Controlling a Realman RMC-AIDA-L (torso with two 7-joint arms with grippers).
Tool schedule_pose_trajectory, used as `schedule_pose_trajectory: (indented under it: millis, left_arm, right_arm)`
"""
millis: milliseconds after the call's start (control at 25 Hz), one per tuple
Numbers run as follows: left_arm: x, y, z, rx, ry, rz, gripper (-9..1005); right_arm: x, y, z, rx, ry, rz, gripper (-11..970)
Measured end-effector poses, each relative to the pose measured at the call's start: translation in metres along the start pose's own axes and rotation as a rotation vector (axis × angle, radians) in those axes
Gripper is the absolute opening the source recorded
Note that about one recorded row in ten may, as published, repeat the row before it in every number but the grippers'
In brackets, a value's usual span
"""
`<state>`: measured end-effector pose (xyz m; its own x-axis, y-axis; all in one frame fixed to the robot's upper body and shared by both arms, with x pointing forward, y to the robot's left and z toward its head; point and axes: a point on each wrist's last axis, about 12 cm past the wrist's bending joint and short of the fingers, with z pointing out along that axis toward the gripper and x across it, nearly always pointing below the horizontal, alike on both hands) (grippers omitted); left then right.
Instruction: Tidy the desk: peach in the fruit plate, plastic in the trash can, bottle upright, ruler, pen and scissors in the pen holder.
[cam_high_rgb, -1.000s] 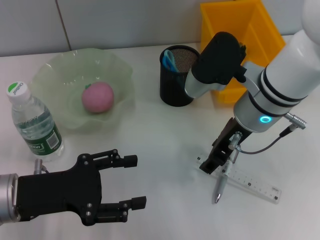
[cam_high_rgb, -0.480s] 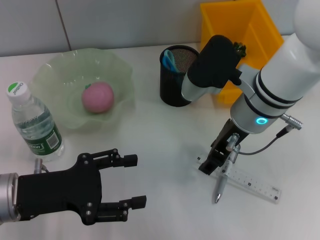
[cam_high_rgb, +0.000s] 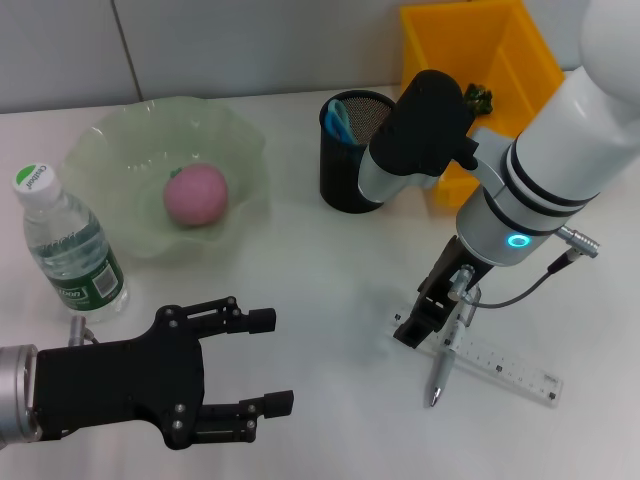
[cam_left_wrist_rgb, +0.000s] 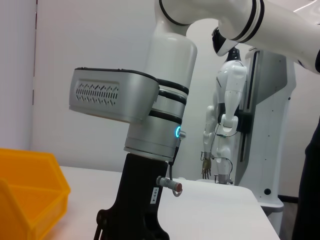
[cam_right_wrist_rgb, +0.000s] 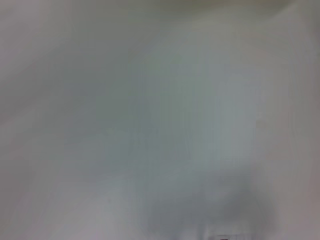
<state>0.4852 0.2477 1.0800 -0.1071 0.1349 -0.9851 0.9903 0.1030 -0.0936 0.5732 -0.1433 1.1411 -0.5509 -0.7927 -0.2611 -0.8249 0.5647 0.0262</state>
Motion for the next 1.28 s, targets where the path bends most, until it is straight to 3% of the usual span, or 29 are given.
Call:
schedule_pose_trajectory:
  millis: [1280]
  left_arm:
    - [-0.0004,0.0002,-0.0006,0.001,0.001,0.000,786]
  right_arm:
    - [0.0000,0.0024,0.0054,-0.002,0.016,-0.018,685]
